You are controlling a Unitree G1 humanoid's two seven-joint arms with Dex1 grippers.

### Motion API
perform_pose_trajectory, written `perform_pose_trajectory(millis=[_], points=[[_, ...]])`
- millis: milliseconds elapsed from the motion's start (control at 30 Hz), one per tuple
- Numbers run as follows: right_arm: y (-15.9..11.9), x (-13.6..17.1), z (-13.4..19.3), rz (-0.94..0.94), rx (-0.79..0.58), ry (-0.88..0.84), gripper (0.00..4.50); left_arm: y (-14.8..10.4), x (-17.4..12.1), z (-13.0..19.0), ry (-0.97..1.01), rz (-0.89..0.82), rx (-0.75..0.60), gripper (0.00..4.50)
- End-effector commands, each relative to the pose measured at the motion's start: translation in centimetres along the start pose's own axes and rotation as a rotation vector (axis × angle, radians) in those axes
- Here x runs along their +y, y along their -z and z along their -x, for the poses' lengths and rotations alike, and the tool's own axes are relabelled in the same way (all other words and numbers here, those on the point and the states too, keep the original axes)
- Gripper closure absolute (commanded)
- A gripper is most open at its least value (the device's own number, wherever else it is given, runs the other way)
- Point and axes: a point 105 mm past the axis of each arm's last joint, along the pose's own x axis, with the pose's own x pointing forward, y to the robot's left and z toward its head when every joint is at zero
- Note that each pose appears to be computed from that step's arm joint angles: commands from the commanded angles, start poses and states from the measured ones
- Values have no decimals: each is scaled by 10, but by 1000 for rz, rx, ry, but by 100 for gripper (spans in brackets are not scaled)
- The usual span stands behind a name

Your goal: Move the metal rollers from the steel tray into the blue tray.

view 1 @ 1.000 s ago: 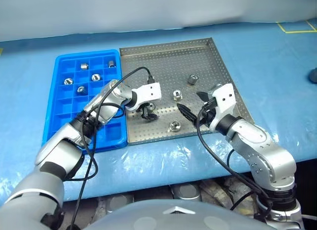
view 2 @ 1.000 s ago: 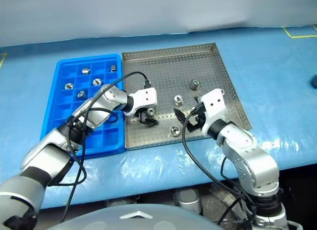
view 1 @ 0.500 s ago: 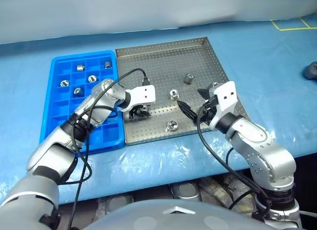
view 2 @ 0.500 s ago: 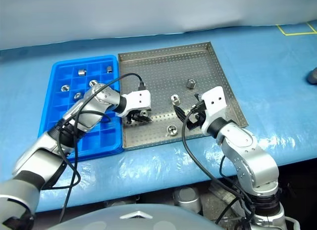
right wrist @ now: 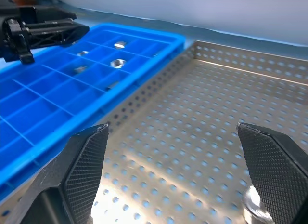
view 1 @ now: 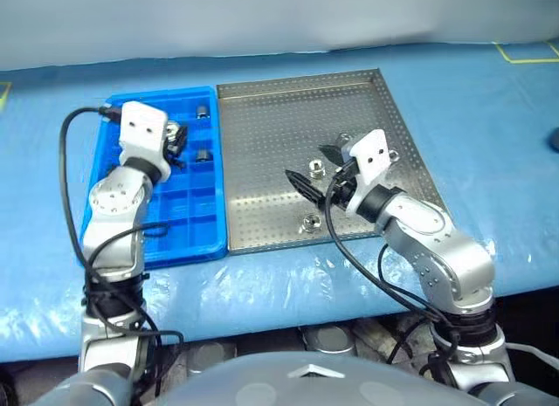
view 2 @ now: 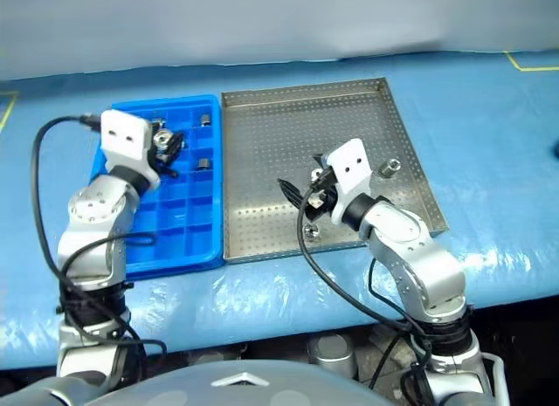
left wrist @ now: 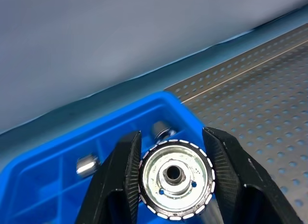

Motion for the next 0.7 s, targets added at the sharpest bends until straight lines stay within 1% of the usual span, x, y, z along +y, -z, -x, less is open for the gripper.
perform_pose_trajectory(millis=[33,167,367,567,700], points=[[-6,16,-9,25,-28,-81,0,-10,25,12,-178,-25,-80,277],[-3,27,-16,13,-26,-129,0,9,38,17,-309,-30,-39,277],[1,32,-17,15,-6,-152,0,29,32,12,-287,-4,12,277],[3,29,-13,8,-1,-120,0,61,30,17,-316,35,175,277],[4,26,-10,4,2,-98,0,66,32,20,-360,82,217,277]])
